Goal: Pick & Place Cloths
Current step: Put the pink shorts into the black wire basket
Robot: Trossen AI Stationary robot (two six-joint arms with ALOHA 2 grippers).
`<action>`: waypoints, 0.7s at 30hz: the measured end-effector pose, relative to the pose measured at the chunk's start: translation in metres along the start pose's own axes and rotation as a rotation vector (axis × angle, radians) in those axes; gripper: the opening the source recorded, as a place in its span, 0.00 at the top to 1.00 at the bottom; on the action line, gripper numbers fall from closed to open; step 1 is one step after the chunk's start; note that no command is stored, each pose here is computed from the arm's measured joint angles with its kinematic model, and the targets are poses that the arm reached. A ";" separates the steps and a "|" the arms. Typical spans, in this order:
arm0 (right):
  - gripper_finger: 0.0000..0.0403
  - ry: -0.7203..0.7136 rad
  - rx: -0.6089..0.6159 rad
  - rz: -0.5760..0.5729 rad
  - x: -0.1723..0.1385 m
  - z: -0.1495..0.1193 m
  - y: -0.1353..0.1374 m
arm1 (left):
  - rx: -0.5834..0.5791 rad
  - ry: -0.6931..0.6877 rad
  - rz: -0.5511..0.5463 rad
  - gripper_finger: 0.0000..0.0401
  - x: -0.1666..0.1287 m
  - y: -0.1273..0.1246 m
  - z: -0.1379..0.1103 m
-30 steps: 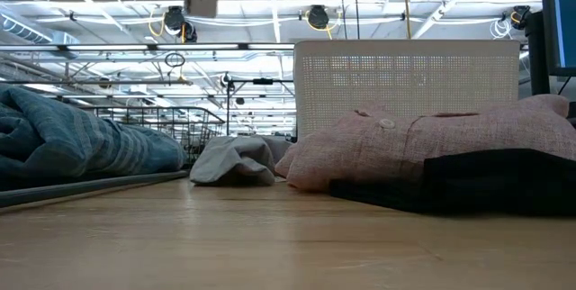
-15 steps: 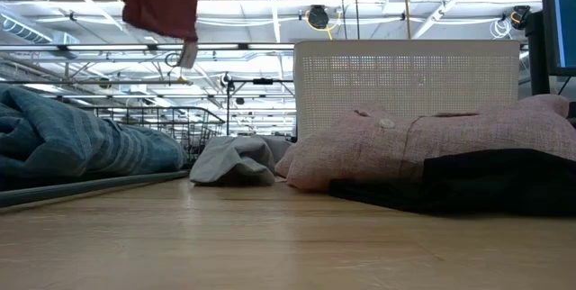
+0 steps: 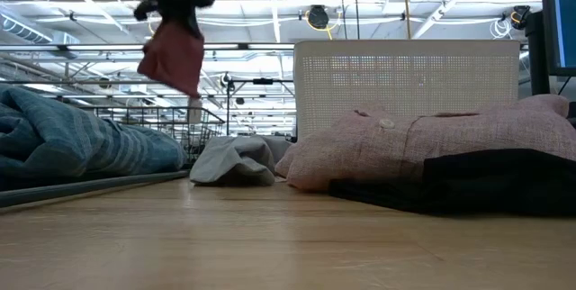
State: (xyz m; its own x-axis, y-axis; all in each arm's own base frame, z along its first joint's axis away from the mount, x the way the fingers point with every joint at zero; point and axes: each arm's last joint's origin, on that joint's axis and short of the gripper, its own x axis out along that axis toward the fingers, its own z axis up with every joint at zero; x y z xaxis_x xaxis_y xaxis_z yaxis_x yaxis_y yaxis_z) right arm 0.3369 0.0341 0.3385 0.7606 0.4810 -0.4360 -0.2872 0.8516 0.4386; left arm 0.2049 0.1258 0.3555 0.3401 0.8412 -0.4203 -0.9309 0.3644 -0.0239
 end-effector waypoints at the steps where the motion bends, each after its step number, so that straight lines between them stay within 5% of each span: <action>1: 0.67 0.000 0.000 0.000 0.000 0.000 0.000 | 0.011 0.031 0.004 1.00 0.008 0.003 -0.001; 11: 0.67 -0.007 0.011 -0.013 -0.002 0.001 -0.005 | 0.122 0.202 0.070 1.00 0.063 0.028 -0.010; 21: 0.67 -0.020 0.024 -0.036 -0.006 0.004 -0.013 | 0.323 0.346 0.008 1.00 0.092 0.029 -0.026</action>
State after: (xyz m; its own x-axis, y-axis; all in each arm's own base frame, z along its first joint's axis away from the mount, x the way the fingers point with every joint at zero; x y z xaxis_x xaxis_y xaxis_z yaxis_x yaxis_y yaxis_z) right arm 0.3381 0.0188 0.3385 0.7818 0.4457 -0.4361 -0.2454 0.8628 0.4420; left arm 0.2059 0.2027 0.2924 0.2176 0.6817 -0.6985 -0.8258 0.5100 0.2405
